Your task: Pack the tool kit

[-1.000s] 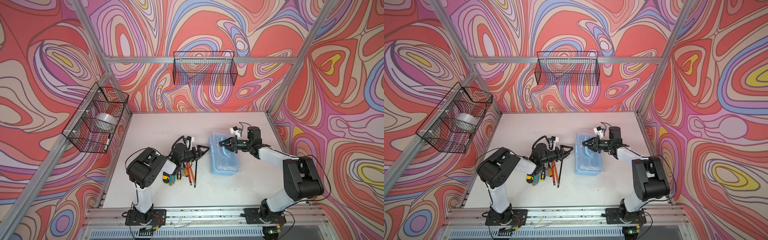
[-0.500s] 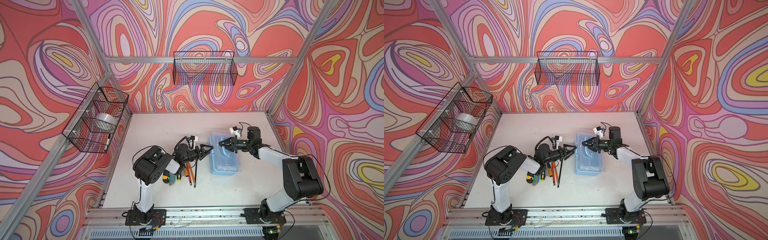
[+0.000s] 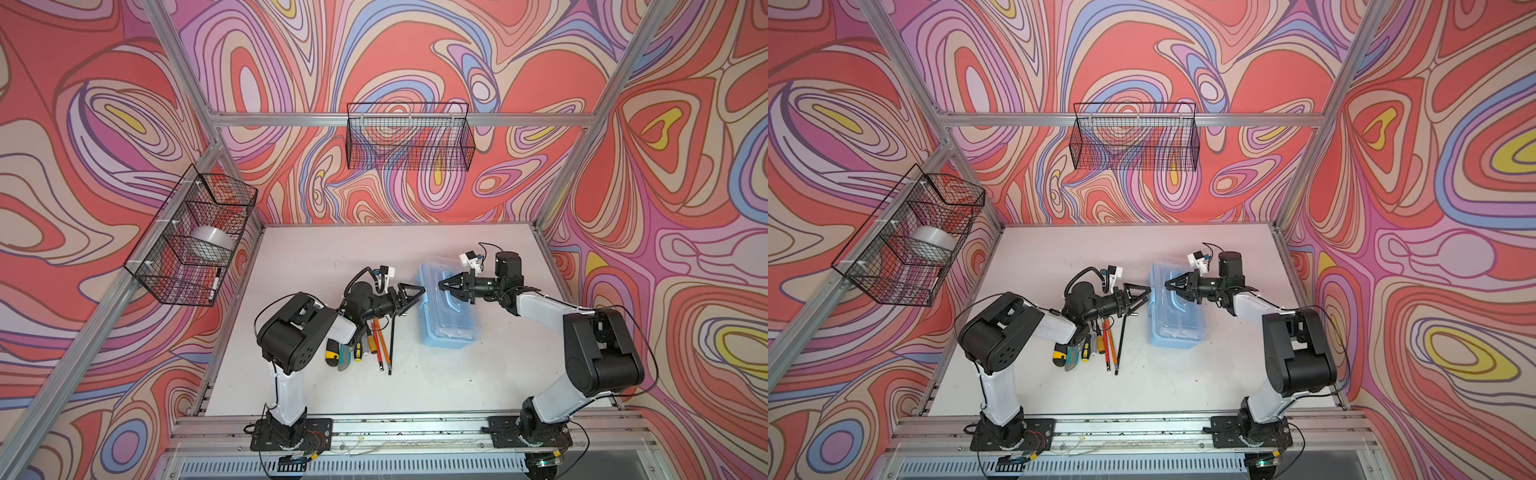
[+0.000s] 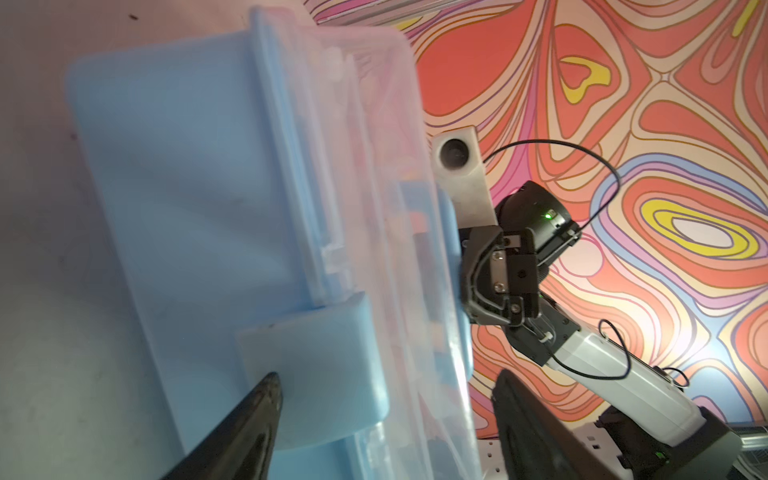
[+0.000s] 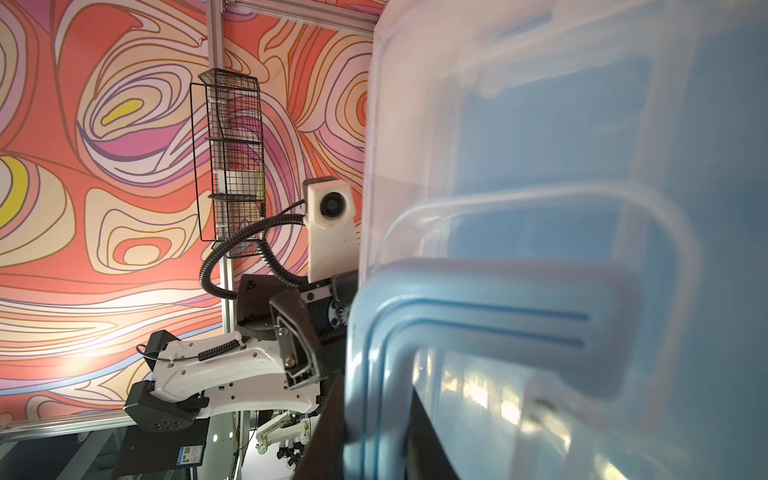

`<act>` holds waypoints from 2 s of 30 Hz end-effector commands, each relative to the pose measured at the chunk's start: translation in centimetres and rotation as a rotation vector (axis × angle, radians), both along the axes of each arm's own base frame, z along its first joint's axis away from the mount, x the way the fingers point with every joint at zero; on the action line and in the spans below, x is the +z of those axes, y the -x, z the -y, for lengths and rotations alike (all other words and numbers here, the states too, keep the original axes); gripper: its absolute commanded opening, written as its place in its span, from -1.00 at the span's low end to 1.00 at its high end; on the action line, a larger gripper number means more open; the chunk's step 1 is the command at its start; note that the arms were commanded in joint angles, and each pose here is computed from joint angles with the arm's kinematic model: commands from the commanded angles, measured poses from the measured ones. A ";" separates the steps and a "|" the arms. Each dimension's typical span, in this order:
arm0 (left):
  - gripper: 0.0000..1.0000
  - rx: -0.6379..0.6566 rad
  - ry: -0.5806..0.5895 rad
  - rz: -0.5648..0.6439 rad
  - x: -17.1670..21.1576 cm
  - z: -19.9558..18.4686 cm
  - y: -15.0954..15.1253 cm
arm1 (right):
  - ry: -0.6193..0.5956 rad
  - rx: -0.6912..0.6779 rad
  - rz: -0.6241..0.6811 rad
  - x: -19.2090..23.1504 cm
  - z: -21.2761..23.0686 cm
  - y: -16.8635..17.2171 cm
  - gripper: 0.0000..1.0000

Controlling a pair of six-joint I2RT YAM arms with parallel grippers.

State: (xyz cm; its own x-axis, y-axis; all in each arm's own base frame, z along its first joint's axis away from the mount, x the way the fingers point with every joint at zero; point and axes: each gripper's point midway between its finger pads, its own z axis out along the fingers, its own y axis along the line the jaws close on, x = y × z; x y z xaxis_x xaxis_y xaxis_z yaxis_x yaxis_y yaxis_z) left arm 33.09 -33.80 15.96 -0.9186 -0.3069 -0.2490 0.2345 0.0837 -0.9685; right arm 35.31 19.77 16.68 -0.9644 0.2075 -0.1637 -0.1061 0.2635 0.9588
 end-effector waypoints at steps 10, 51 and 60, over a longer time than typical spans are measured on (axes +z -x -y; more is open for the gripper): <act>0.60 -0.018 0.048 0.092 2.2 -1.5 0.7 | 0.014 -0.027 -0.025 -3.6 0.4 -0.1 -1.00; 0.59 -0.146 0.137 0.230 8.9 0.2 1.3 | 0.028 -0.024 -0.121 -6.9 0.7 -0.1 -1.00; 0.61 -0.132 0.143 0.245 9.7 -0.5 1.3 | 0.046 -0.029 -0.137 -7.5 0.8 -0.2 -1.00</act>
State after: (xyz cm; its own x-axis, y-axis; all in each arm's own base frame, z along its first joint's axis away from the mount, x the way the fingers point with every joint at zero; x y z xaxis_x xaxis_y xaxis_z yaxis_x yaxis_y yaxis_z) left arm 33.79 -33.35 15.34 -0.9525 -0.2460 -0.1797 0.1604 0.0967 -0.9823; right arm 35.62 19.58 16.94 -0.9793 0.1495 -0.1365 -0.1134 0.1530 0.9817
